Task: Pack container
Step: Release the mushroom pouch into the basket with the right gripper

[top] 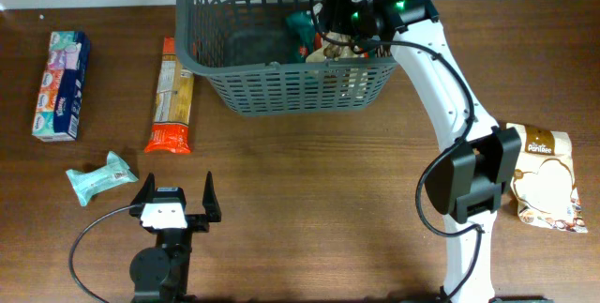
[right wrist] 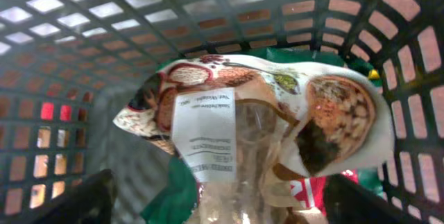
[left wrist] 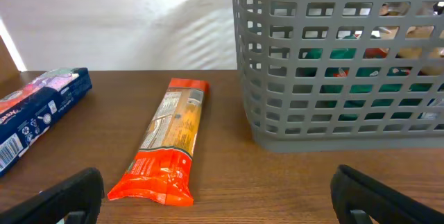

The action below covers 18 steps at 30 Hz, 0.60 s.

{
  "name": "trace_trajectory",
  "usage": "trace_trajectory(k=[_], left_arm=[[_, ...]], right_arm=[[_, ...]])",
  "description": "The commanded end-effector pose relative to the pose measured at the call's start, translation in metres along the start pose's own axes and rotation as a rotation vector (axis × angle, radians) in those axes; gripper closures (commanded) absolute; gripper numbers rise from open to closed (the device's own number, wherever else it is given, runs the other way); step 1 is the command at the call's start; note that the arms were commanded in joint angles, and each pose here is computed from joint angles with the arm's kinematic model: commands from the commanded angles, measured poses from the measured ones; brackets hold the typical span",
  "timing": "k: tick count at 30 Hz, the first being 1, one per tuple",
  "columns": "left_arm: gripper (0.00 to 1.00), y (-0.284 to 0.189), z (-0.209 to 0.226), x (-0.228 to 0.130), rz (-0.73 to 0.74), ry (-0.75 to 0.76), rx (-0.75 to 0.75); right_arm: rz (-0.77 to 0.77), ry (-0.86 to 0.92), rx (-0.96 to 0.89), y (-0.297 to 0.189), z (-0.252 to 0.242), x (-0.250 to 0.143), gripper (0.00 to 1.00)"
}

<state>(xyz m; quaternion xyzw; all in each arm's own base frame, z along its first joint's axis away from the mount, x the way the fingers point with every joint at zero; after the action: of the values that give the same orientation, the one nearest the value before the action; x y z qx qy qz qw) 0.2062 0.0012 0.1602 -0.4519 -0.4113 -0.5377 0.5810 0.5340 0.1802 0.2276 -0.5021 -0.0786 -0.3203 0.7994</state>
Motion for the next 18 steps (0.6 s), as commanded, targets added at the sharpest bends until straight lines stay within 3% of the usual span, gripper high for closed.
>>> trace_trajectory(k=[1, 7, 13, 16, 18], left_arm=[[0.01, 0.000, -0.001, 0.000, -0.006, 0.015, -0.008], [0.01, 0.000, -0.001, 0.000, -0.006, 0.015, -0.008], [0.01, 0.000, -0.001, 0.000, -0.006, 0.015, -0.008], [0.01, 0.000, -0.001, 0.000, -0.006, 0.015, -0.008], [0.01, 0.000, -0.001, 0.000, -0.006, 0.015, -0.008]], right_arm=[[-0.074, 0.009, 0.031, -0.021, 0.005, 0.025, 0.01], [-0.252, 0.032, 0.125, -0.082, 0.016, 0.085, 0.01], [-0.512, 0.043, 0.259, -0.199, 0.021, 0.146, 0.01], [-0.688, 0.129, 0.171, -0.262, -0.007, 0.164, 0.01], [-0.822, 0.287, 0.018, -0.304, -0.049, 0.168, 0.01]])
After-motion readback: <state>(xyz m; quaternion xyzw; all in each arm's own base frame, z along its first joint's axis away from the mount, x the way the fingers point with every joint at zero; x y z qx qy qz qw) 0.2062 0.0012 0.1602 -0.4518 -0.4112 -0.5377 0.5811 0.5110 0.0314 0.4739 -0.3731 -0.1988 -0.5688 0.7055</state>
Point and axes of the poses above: each gripper's point midway between its finger pads, its own y axis out along the fingers, its own z axis along the line the jaws close on, x = y × z, the point moved 4 cm from there along -y, back along the fingers, and after that the axes turned 15 degrees about y, right-handed, at the moved point
